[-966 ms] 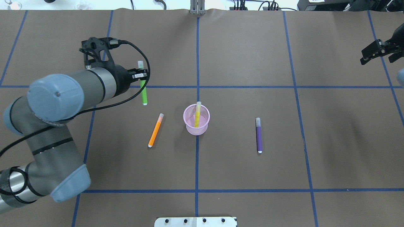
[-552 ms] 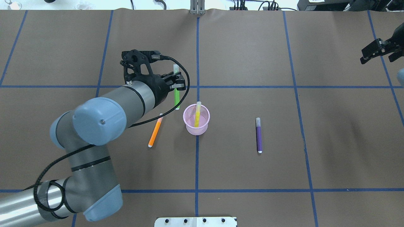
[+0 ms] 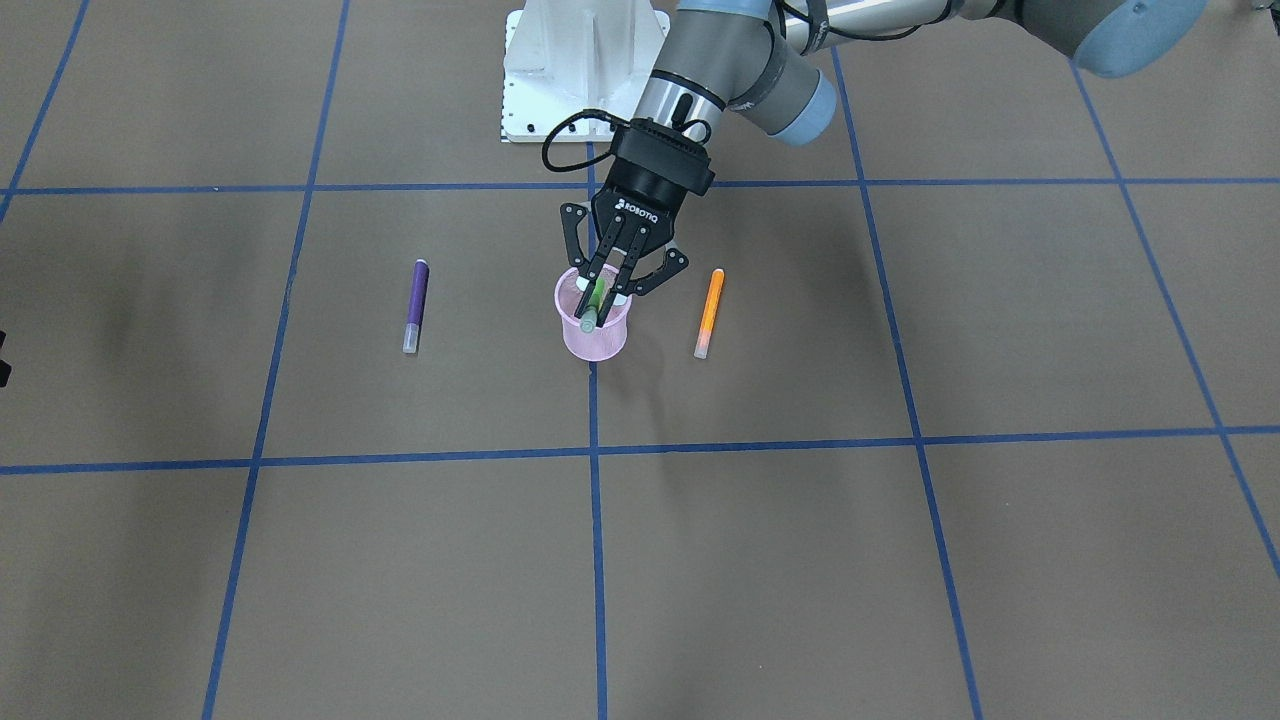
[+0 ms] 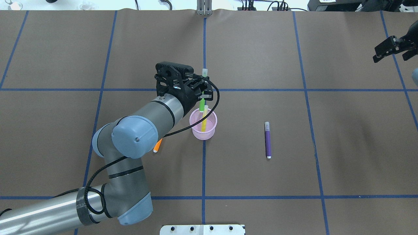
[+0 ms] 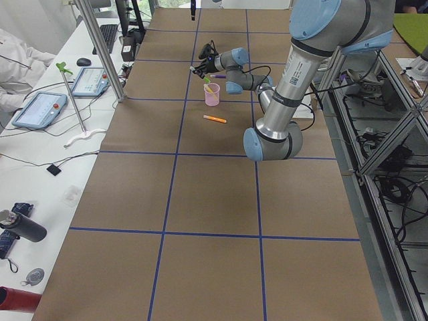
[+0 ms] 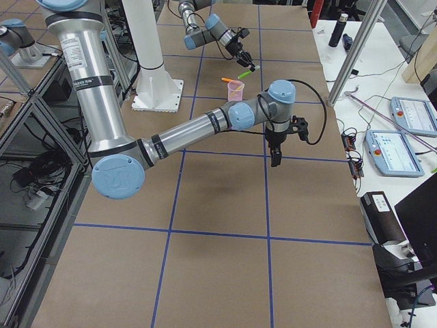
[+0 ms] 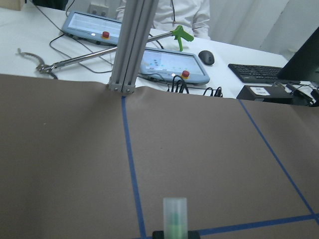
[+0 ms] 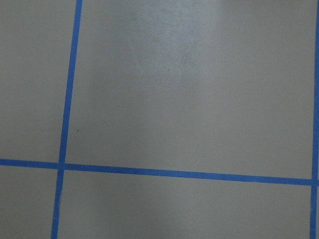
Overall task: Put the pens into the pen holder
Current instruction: 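Lower the green marker into the cup and open the left gripper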
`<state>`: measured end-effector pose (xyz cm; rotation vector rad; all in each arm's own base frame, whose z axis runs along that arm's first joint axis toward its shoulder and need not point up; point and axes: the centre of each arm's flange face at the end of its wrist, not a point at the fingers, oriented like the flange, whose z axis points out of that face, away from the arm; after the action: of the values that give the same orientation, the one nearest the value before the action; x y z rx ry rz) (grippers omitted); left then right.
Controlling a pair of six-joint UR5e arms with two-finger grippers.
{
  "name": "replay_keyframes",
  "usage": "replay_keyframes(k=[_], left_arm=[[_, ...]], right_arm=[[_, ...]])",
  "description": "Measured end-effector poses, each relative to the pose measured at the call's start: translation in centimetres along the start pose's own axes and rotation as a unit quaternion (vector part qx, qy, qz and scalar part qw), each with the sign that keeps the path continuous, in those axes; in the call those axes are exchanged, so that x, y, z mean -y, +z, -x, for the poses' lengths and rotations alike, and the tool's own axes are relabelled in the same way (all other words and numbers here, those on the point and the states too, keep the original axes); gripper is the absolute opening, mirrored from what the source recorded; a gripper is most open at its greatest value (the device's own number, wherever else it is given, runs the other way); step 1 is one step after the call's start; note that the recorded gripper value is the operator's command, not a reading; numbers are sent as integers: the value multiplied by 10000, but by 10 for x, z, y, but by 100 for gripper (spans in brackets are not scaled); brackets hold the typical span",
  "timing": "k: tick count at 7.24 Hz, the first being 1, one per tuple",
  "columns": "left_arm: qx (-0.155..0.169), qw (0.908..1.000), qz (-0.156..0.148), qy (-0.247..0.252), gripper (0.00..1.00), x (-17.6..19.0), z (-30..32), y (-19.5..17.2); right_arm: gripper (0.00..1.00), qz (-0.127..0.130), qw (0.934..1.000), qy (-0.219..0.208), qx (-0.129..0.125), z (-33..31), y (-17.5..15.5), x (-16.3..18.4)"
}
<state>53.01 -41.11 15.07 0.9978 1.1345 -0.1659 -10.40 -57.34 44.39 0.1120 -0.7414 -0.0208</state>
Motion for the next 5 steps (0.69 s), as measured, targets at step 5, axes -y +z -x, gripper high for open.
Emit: replay_keyframes(k=[5], left_arm=[[-86,9999,56,90,16,-34,-6,4]], right_arm=[[100,-27,10000,-18,10,2,-3,0]])
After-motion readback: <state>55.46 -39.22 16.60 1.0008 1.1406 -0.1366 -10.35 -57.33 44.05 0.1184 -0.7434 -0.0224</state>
